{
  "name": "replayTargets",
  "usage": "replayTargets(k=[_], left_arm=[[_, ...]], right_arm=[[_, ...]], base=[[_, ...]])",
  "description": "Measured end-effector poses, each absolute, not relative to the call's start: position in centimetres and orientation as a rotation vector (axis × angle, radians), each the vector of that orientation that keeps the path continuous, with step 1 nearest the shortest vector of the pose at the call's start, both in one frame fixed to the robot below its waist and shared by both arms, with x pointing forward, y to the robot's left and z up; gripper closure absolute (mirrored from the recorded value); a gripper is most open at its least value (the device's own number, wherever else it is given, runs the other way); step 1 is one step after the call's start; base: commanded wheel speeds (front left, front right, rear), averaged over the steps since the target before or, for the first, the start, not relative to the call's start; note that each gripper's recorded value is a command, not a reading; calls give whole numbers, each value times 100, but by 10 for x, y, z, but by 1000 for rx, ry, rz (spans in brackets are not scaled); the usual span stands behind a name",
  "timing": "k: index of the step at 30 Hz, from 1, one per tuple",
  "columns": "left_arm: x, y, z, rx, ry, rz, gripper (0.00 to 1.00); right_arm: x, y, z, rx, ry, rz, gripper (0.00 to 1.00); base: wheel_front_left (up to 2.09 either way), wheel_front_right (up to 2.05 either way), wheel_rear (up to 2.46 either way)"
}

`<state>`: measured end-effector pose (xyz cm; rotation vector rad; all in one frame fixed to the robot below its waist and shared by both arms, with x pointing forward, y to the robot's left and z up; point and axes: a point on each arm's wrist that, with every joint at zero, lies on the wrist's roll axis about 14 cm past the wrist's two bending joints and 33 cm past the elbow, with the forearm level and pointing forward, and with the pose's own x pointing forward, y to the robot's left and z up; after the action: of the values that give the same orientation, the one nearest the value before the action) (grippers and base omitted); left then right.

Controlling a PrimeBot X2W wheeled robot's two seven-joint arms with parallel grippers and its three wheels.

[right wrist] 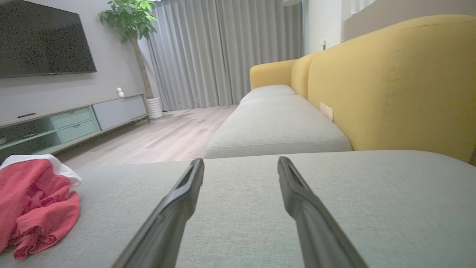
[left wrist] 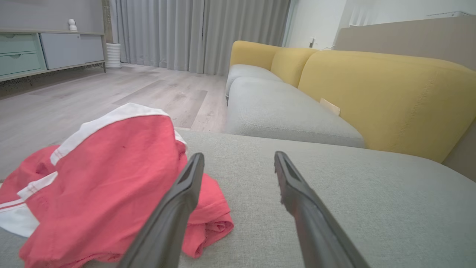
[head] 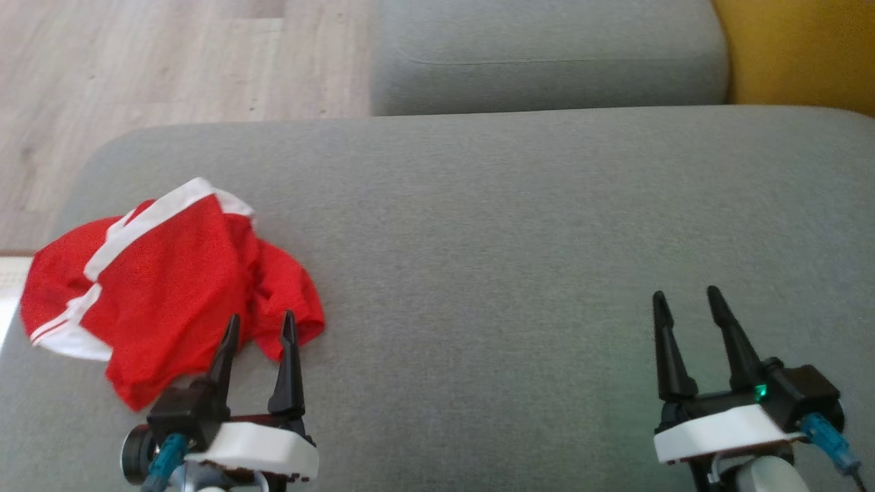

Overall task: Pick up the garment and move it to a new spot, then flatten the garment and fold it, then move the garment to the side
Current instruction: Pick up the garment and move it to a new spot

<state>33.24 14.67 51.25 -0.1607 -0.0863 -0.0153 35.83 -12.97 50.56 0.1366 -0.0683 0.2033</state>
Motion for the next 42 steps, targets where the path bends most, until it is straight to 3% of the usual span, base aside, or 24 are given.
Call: replayTargets(k=[27, 42], left_arm=[[253, 263, 517, -137, -145, 394, 0], [253, 280, 512, -111, -119, 419, 0]], right_arm=[[356, 29, 509, 188, -25, 684, 0], [357, 38, 496, 220, 22, 709, 0]], base=[[0, 0, 0], [0, 0, 0]])
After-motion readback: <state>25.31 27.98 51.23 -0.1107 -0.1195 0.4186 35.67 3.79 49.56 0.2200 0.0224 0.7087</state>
